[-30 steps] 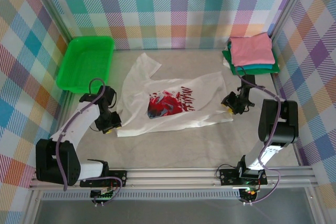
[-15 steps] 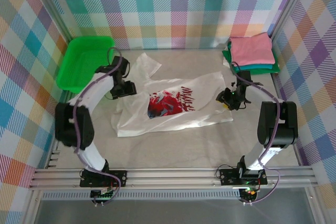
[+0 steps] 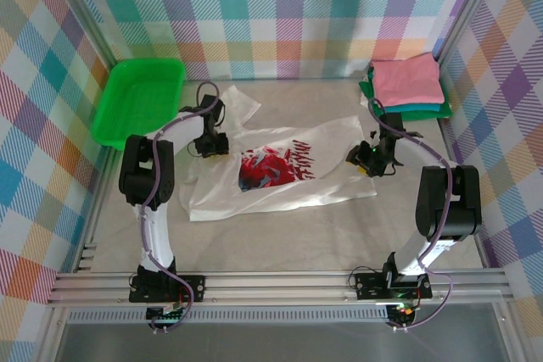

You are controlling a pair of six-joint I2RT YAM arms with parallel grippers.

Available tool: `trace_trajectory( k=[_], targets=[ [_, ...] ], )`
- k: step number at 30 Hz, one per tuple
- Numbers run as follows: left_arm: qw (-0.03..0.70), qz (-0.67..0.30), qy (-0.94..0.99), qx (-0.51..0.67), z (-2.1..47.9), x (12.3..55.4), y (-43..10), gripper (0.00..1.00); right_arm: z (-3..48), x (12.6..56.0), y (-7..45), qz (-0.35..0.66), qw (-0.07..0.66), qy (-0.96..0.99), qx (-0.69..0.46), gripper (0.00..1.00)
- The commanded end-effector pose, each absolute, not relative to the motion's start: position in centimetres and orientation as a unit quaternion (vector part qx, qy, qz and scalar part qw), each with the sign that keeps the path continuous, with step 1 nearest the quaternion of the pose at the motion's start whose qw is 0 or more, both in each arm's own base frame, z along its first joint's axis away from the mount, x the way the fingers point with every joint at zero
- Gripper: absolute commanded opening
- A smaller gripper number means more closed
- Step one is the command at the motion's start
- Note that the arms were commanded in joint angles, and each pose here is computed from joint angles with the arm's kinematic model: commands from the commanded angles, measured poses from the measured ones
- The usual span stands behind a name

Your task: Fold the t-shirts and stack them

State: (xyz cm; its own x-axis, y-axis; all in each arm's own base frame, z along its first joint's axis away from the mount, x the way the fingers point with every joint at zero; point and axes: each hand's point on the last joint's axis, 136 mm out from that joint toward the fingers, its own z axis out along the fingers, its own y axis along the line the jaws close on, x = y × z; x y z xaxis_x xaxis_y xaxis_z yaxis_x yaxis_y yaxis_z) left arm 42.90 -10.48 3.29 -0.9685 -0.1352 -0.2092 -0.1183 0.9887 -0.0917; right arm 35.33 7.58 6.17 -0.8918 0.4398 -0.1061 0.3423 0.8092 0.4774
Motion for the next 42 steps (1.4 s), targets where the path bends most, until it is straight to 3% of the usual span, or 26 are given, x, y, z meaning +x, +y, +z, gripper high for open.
trace_trajectory(
  k=[1, 3, 13, 25, 27, 29, 30, 36, 42],
  targets=[
    [0.134, -0.051, 0.988, -0.052, 4.7, 44.1, -11.5, 0.1, 7.5, 35.8, 7.9, 0.24, 0.115, 0.944, 0.193, 0.43],
    [0.147, -0.047, 0.986, -0.057, 6.1, 44.5, -11.3, 0.0, 7.6, 35.9, 7.9, 0.24, 0.116, 0.944, 0.193, 0.43],
    [0.195, 0.004, 0.979, -0.066, 13.1, 45.4, -9.5, 0.0, 7.4, 35.4, 6.8, 0.206, 0.115, 0.951, 0.2, 0.43],
    [0.189, 0.044, 0.98, -0.05, 10.6, 47.1, -8.8, 0.01, 6.7, 35.3, 6.0, 0.184, 0.113, 0.953, 0.215, 0.43],
    [0.184, 0.04, 0.981, -0.039, 10.1, 47.7, -9.2, 0.1, 6.4, 35.4, 5.9, 0.179, 0.111, 0.954, 0.214, 0.43],
    [0.187, 0.042, 0.981, -0.034, 10.2, 48.2, -9.4, 0.36, 6.2, 35.5, 5.6, 0.17, 0.109, 0.956, 0.214, 0.44],
    [0.19, 0.042, 0.98, -0.032, 10.7, 48.2, -9.5, 0.4, 6.2, 35.6, 5.6, 0.168, 0.111, 0.956, 0.212, 0.44],
    [0.258, 0.027, 0.965, -0.033, 16.5, 45.2, -12.0, 0.52, 5.9, 36.0, 4.3, 0.129, 0.106, 0.963, 0.214, 0.49],
    [0.252, 0.008, 0.965, -0.071, 15.2, 38.4, -12.8, 0.51, 4.4, 35.7, 4.5, 0.112, 0.079, 0.969, 0.207, 0.48]
  ],
)
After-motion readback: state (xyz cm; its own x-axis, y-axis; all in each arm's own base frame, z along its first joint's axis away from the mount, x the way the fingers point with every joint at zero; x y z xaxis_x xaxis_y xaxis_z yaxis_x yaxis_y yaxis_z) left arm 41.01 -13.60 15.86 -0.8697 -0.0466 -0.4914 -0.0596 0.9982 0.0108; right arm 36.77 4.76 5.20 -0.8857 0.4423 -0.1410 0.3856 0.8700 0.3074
